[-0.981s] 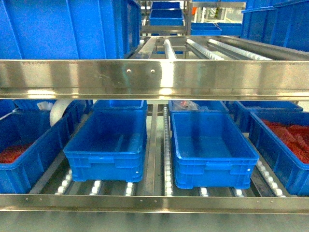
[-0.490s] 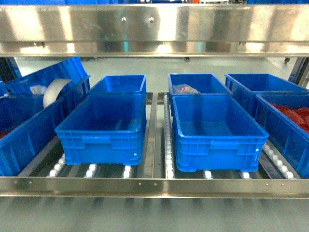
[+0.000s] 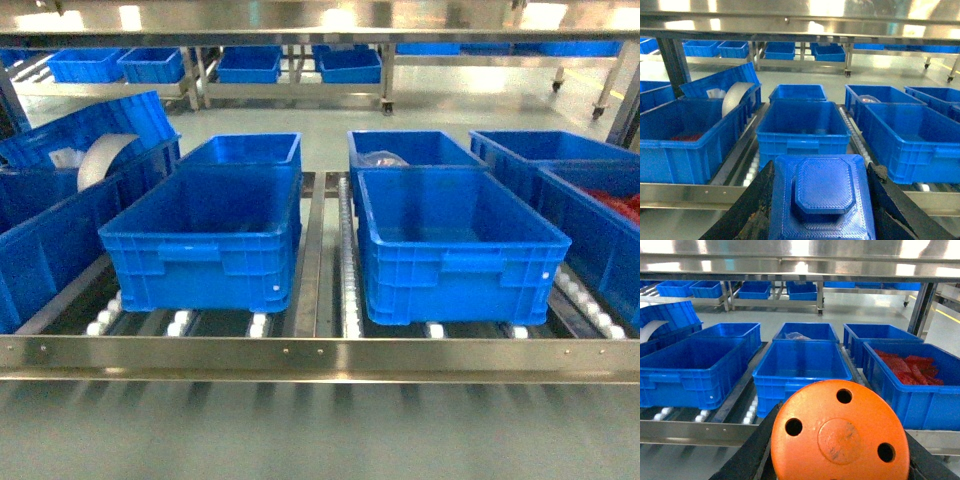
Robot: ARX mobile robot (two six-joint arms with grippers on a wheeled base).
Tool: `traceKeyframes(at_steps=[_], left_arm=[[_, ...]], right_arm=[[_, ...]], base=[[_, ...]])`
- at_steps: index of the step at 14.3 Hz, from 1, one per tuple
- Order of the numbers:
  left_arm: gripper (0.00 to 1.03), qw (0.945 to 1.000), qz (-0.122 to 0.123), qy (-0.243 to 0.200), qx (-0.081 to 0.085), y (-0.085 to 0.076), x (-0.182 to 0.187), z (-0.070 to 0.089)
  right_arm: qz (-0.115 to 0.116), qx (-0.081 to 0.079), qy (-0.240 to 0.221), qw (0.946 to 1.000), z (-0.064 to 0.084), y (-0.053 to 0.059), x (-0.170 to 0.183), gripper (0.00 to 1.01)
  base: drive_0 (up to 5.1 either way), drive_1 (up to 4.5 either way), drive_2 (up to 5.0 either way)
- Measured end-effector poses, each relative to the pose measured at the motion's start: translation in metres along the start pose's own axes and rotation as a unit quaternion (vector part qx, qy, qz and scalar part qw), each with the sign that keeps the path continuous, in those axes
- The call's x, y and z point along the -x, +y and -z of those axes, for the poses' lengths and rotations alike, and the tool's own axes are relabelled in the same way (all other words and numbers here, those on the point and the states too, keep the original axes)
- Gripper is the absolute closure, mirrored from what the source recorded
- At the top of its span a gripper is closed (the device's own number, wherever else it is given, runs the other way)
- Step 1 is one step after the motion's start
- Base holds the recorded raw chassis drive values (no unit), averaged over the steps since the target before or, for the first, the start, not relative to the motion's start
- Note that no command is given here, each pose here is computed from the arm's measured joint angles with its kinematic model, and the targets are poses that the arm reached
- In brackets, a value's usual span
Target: Sort blue parts and orange caps into right shelf containers
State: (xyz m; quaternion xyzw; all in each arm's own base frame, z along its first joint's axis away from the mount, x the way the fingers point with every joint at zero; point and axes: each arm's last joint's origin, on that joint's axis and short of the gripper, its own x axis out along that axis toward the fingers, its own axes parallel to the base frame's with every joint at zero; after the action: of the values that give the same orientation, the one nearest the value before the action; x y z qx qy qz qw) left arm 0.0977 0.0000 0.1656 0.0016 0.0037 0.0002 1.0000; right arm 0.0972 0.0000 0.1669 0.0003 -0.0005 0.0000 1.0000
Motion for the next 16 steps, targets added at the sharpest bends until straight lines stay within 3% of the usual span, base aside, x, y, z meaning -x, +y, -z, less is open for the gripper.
traceKeyframes(at_steps=[16], left_arm=[[0.60,1.0000,0.000,0.000,0.000,0.0000,0.0000,0.0000]], right_arm=[[0.000,0.000,0.000,1.0000,0.0000,0.0000,0.0000,0.56]], base=[[0.0,0.00,0.0]])
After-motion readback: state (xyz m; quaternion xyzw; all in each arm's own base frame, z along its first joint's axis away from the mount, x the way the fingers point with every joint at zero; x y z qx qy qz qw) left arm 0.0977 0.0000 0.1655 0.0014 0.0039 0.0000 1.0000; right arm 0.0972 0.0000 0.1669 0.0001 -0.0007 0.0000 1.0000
